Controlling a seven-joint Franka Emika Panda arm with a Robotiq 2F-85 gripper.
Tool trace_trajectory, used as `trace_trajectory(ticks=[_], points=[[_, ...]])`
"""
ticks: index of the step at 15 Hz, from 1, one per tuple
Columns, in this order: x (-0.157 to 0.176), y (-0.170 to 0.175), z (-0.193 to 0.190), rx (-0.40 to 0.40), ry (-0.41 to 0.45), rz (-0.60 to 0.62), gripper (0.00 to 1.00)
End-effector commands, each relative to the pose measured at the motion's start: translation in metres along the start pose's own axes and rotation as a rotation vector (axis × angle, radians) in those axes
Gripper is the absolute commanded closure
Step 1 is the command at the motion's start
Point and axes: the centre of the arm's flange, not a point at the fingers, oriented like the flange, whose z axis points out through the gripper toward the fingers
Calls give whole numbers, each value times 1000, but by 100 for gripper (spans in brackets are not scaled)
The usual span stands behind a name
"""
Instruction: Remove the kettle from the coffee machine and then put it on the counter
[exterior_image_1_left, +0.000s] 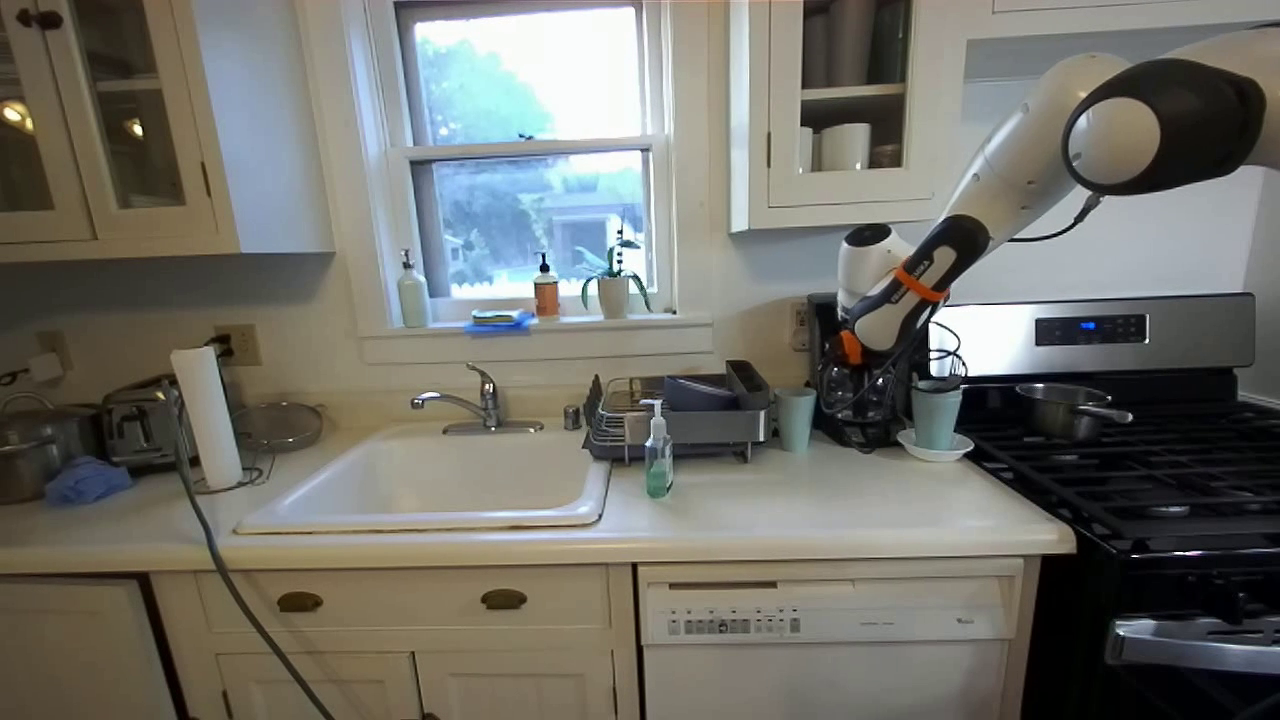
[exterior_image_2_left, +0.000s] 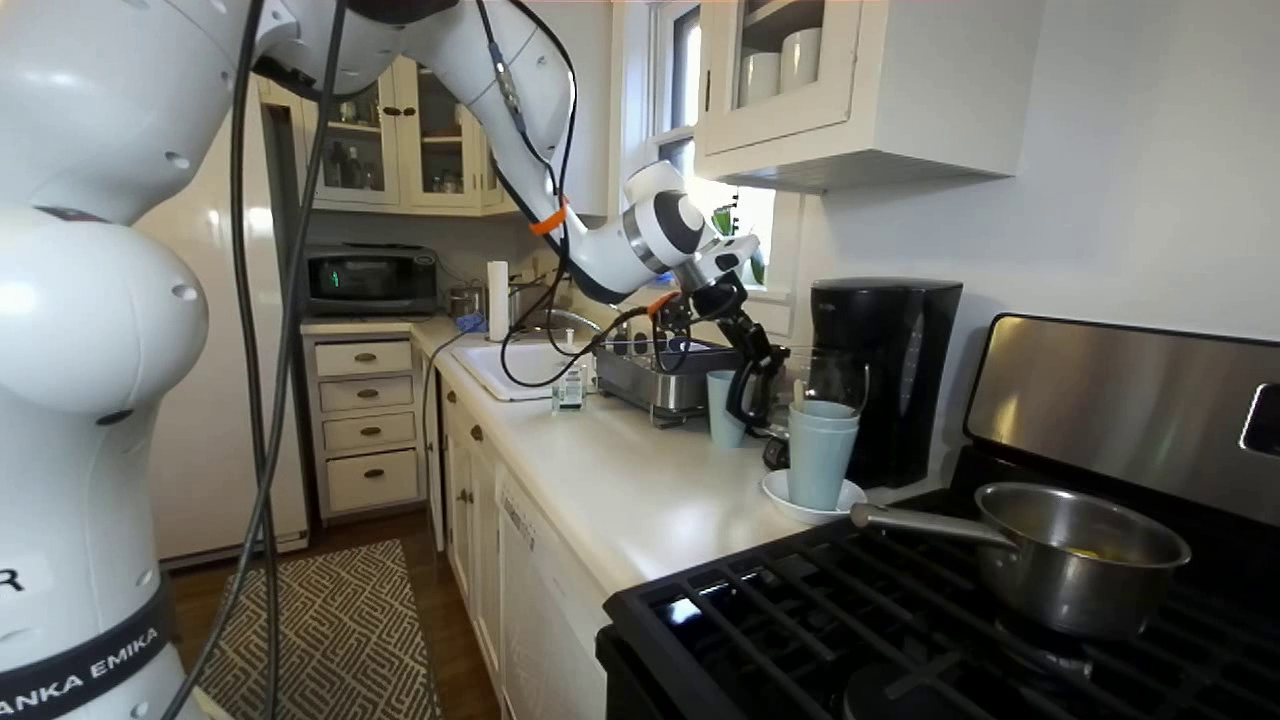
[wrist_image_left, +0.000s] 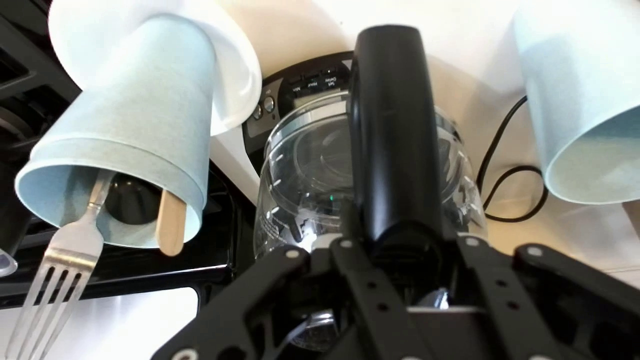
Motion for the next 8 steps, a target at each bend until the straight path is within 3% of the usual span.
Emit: trace_trajectory(ticks=[1, 8], points=[[-27, 14, -20, 24, -7, -13, 92], [-64, 23, -32, 68, 19, -66, 92]])
